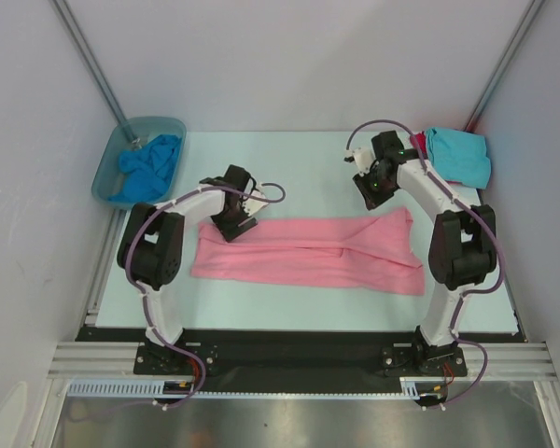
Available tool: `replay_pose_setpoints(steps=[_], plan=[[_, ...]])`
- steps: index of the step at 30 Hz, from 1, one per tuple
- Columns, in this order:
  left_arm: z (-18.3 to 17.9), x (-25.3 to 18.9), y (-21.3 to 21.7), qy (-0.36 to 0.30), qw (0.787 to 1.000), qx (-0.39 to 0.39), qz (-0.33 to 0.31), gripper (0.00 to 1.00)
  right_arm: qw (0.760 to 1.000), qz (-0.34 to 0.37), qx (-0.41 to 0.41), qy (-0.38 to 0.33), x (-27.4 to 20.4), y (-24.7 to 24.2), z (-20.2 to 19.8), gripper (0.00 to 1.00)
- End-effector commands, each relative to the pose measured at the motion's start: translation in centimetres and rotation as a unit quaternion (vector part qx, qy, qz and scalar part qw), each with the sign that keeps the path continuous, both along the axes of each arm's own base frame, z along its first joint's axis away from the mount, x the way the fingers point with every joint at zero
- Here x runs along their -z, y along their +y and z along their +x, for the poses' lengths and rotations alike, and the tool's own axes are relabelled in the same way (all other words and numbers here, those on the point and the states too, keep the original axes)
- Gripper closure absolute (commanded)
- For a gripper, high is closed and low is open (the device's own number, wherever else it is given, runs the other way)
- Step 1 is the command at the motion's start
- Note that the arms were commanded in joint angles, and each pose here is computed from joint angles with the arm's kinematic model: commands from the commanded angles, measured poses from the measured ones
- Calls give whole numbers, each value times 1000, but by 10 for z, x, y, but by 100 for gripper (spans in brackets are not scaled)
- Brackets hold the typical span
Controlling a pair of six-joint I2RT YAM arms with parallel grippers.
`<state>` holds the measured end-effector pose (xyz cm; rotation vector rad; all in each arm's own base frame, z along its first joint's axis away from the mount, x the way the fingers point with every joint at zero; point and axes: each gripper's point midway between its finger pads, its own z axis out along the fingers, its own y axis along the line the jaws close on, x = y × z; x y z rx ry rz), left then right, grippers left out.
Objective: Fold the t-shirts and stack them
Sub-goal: Fold the tshirt
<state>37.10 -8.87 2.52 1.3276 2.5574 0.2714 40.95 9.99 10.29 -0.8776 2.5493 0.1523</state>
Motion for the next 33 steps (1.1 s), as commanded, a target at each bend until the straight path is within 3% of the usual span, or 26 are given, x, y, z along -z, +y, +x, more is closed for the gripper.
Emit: replay_pose_setpoints(steps=[1,8,19,29,33], plan=[[7,-15,10,-45,999,-7,9,22,996,-46,2,-79,-31,14,9,73],[20,-57,10,-105,994,-14,-4,21,991,-100,-13,-86,-18,24,9,71],[6,-51,21,-93,995,-17,13,20,987,-128,-38,-85,-2,37,3,72],[58,-74,27,-189,980,-52,42,19,987,-122,-51,-91,-6,44,-3,72],[65,-62,29,-178,981,-47,65,19,986,-123,-54,-93,-7,46,-3,73]])
